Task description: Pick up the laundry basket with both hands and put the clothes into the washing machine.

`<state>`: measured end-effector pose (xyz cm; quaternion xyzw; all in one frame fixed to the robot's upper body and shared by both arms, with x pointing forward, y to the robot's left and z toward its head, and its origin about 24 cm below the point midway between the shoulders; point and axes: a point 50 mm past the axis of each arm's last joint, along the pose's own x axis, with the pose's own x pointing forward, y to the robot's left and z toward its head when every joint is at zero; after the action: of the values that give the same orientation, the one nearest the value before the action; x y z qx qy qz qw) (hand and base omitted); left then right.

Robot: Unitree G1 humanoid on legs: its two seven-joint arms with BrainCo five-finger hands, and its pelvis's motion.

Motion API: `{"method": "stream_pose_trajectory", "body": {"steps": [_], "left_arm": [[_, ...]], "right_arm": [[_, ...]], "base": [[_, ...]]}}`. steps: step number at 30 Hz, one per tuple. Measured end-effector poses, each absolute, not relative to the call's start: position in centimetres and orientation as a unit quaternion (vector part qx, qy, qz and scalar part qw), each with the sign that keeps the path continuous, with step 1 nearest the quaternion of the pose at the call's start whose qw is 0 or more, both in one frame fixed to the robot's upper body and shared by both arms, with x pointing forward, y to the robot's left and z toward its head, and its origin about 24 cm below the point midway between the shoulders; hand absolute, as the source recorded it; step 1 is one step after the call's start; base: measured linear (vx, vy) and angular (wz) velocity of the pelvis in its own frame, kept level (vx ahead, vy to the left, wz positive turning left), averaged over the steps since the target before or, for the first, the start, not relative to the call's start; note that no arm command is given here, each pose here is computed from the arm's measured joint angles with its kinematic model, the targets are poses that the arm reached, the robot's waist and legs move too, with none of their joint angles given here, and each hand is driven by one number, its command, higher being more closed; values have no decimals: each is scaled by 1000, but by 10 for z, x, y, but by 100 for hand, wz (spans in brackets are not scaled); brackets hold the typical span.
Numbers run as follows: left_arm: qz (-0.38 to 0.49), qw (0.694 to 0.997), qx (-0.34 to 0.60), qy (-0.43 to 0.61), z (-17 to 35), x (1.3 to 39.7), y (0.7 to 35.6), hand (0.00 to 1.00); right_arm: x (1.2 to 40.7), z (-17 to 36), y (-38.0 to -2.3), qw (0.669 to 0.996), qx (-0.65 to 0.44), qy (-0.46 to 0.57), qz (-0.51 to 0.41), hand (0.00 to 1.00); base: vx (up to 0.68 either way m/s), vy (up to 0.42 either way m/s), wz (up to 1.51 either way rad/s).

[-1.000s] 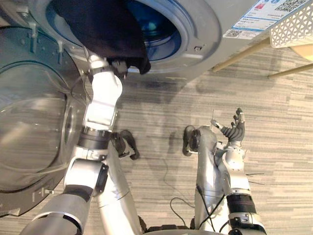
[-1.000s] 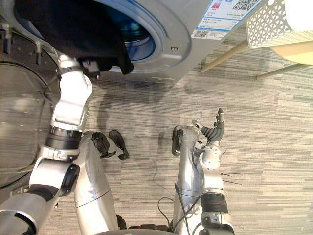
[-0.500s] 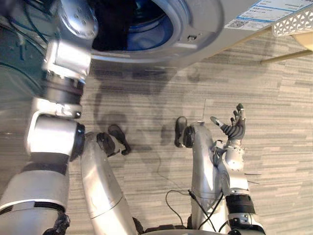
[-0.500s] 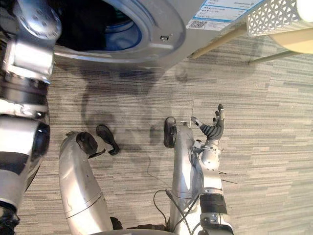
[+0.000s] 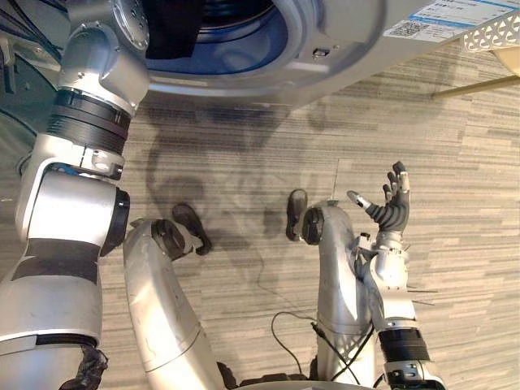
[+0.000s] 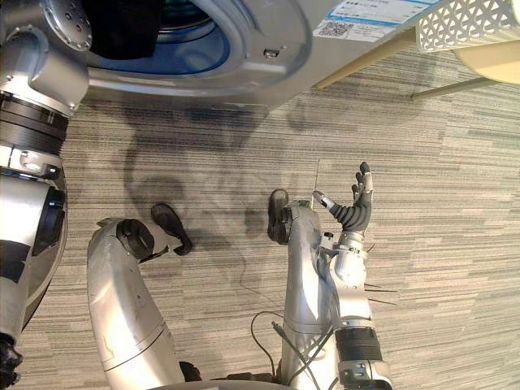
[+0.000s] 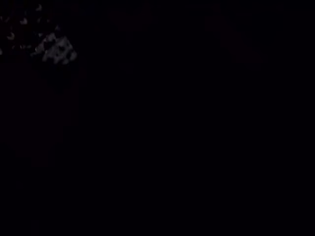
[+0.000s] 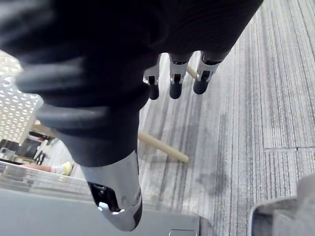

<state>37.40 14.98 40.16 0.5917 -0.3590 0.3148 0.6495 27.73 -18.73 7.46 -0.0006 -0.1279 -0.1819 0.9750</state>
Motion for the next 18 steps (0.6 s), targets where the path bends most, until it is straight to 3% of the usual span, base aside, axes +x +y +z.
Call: {"method": "stream_pose_trajectory", "body": {"steps": [12,18], "left_arm": [[287,665,586,-363,403,373,144,0],[284,666,547,-420,396,357,132,0]], "right_arm": [[278,68,-187,980,-1,-111,-164,0],[278,50,-193,982,-4,-69,-178,0]], "base": [[19,-29,3],[5,-58,22]]}}
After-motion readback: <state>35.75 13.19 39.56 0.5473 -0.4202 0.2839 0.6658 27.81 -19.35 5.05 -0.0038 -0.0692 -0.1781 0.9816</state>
